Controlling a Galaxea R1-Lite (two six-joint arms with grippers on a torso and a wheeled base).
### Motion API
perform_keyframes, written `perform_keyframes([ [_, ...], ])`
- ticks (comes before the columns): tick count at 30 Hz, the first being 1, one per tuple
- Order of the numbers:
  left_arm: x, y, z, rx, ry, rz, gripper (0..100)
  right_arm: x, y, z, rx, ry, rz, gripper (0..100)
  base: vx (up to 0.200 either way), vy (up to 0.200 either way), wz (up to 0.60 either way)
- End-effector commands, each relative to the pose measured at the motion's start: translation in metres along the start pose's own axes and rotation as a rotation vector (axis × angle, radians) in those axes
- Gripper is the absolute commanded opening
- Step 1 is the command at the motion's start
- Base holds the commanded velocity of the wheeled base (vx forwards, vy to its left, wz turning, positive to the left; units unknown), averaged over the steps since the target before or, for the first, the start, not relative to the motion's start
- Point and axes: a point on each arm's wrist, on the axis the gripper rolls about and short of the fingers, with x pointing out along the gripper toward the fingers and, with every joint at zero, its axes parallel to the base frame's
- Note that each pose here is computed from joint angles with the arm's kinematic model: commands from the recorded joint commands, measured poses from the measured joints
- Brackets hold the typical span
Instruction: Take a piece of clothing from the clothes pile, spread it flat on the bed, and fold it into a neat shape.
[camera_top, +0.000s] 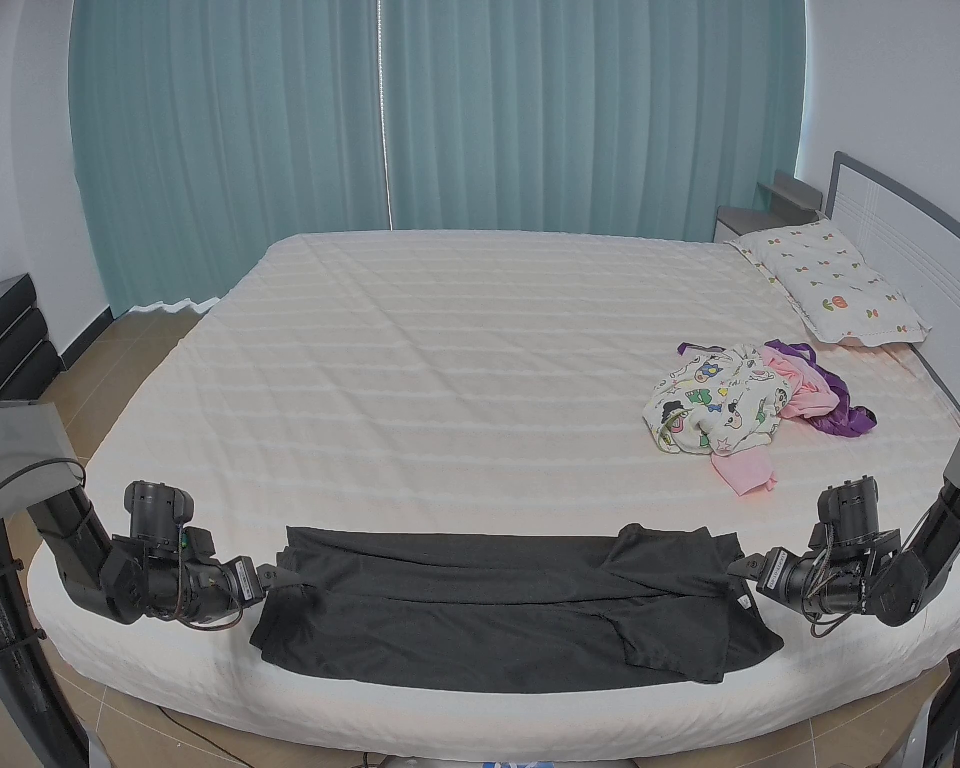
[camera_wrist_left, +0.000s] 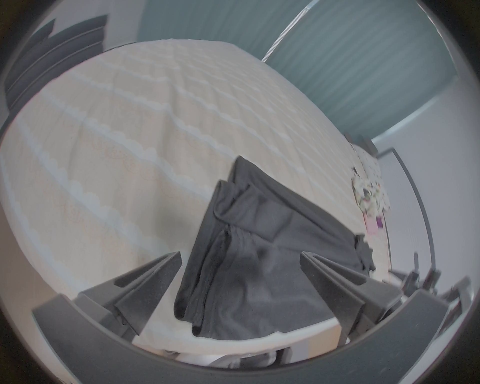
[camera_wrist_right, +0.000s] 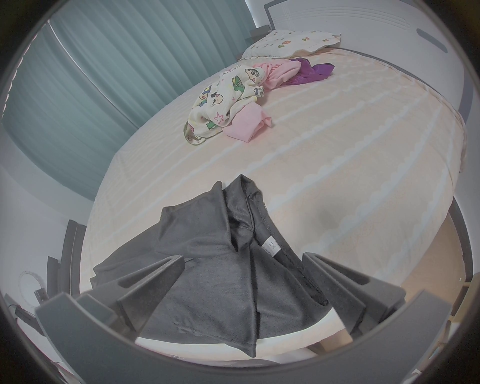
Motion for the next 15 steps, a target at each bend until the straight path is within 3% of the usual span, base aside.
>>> perform_keyframes([
  [1, -0.006, -0.004, -0.011, 0.031, 0.020, -0.015, 100, -0.006, 0.002, 0.001, -0.004, -0.015, 0.018, 100, 0.000, 0.000, 0.00],
  [11, 0.007, 0.005, -0.028, 0.113, 0.115, 0.014, 100, -0.007, 0.003, 0.001, -0.003, -0.019, 0.031, 100, 0.000, 0.000, 0.00],
  [12, 0.007, 0.006, -0.029, 0.111, 0.118, 0.016, 0, -0.007, 0.003, 0.001, -0.003, -0.019, 0.031, 100, 0.000, 0.000, 0.00],
  [15, 0.005, 0.008, -0.034, 0.107, 0.132, 0.025, 0, -0.006, 0.002, 0.001, -0.003, -0.017, 0.029, 100, 0.000, 0.000, 0.00],
])
